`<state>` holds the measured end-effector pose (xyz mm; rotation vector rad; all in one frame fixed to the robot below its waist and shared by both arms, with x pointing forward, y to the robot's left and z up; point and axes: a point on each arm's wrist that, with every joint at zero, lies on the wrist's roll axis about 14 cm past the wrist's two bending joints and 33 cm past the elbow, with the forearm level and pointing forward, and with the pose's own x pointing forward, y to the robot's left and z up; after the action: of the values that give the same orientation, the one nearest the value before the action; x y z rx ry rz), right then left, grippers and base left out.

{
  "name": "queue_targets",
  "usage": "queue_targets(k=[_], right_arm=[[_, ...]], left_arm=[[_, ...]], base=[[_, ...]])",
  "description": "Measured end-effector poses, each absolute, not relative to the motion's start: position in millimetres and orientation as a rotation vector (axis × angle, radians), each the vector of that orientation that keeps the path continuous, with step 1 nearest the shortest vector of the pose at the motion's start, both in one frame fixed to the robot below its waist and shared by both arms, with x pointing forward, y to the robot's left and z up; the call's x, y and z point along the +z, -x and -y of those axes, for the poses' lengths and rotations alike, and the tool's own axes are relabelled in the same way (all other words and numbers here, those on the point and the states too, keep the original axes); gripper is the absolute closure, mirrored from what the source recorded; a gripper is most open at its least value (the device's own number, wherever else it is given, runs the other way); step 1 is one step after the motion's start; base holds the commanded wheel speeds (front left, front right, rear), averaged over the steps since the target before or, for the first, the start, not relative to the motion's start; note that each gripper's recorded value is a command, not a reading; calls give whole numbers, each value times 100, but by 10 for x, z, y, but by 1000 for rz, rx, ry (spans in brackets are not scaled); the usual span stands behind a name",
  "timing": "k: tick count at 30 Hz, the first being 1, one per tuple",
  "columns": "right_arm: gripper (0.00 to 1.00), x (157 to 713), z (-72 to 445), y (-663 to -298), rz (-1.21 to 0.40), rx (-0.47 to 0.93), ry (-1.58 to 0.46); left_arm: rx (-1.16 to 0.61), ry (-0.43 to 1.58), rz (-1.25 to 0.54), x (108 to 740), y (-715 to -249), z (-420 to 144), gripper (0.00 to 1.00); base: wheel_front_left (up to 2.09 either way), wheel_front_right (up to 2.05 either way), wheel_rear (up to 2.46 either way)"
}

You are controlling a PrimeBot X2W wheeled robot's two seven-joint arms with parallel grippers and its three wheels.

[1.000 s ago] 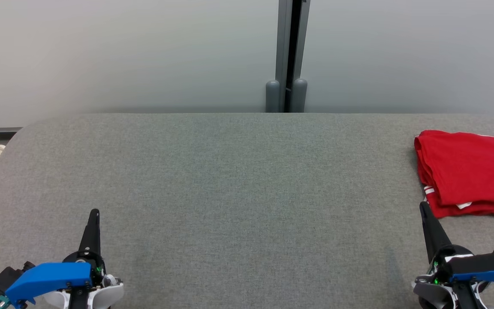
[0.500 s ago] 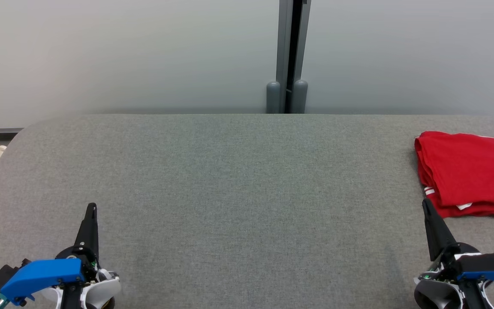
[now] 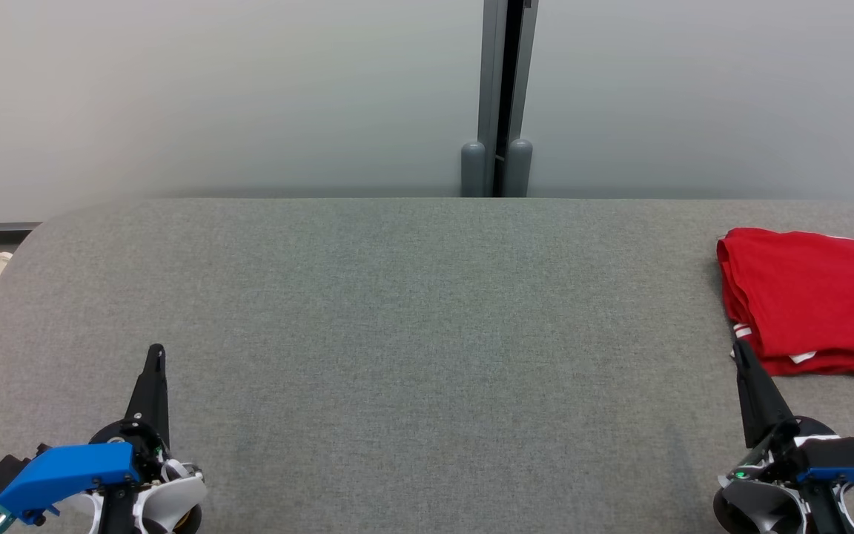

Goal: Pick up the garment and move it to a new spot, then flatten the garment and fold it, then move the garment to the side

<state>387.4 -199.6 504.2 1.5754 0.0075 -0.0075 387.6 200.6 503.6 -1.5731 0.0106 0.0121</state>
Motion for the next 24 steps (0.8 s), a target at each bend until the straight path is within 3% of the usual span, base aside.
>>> queue_targets(k=[24], right_arm=[[100,5042,1995,-3875,-8,-7,-1575]], left_arm=[[12,1573,-11,5035,-3876,-2005,100]], base=[[0,0,0]])
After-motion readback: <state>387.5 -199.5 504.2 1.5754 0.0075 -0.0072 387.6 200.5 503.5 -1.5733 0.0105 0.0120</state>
